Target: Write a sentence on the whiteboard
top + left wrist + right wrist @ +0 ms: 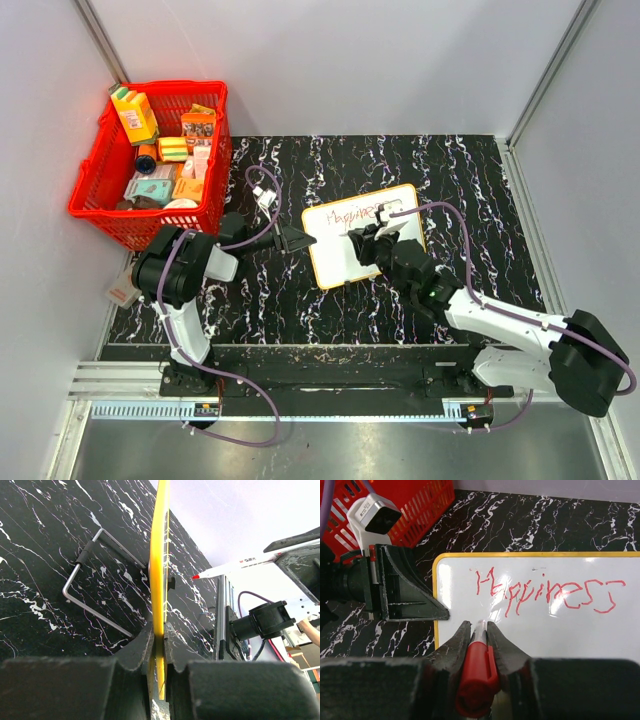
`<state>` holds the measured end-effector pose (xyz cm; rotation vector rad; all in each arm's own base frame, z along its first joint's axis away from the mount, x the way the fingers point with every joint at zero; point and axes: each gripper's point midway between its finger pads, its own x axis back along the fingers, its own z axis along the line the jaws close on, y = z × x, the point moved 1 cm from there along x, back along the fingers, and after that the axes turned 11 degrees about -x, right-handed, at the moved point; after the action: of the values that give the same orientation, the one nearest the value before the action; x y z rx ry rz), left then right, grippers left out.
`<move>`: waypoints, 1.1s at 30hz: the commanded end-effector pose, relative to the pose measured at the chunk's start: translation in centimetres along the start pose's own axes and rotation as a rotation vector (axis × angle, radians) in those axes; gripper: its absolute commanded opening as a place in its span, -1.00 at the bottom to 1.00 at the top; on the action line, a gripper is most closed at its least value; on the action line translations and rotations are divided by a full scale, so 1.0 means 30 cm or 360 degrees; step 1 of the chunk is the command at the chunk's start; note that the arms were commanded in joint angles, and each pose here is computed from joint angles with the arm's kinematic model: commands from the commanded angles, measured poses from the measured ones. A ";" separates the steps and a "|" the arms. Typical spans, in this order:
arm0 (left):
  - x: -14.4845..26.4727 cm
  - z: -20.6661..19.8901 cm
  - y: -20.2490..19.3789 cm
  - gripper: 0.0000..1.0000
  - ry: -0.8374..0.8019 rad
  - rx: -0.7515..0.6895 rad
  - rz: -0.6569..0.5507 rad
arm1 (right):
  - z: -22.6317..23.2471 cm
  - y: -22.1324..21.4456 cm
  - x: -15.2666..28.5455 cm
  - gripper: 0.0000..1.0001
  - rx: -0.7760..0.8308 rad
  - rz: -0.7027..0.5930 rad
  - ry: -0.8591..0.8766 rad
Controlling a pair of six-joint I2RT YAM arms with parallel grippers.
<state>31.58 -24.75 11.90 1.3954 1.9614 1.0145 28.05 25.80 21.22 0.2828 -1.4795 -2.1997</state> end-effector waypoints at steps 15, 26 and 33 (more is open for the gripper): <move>-0.015 -0.052 0.081 -1.00 -0.0101 -0.0232 -0.0079 | 0.031 0.021 -0.029 -1.00 -0.0035 -0.0045 0.0018; -0.015 -0.055 0.081 -1.00 -0.0110 -0.0238 -0.0079 | -0.006 -0.011 -0.065 -1.00 -0.0040 -0.0004 -0.0119; -0.014 -0.057 0.080 -1.00 -0.0113 -0.0237 -0.0079 | 0.007 -0.017 -0.072 -1.00 -0.0051 0.0008 -0.0090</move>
<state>31.61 -24.72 11.83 1.3974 1.9669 1.0146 29.30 26.47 18.77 0.1682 -1.5011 -2.1981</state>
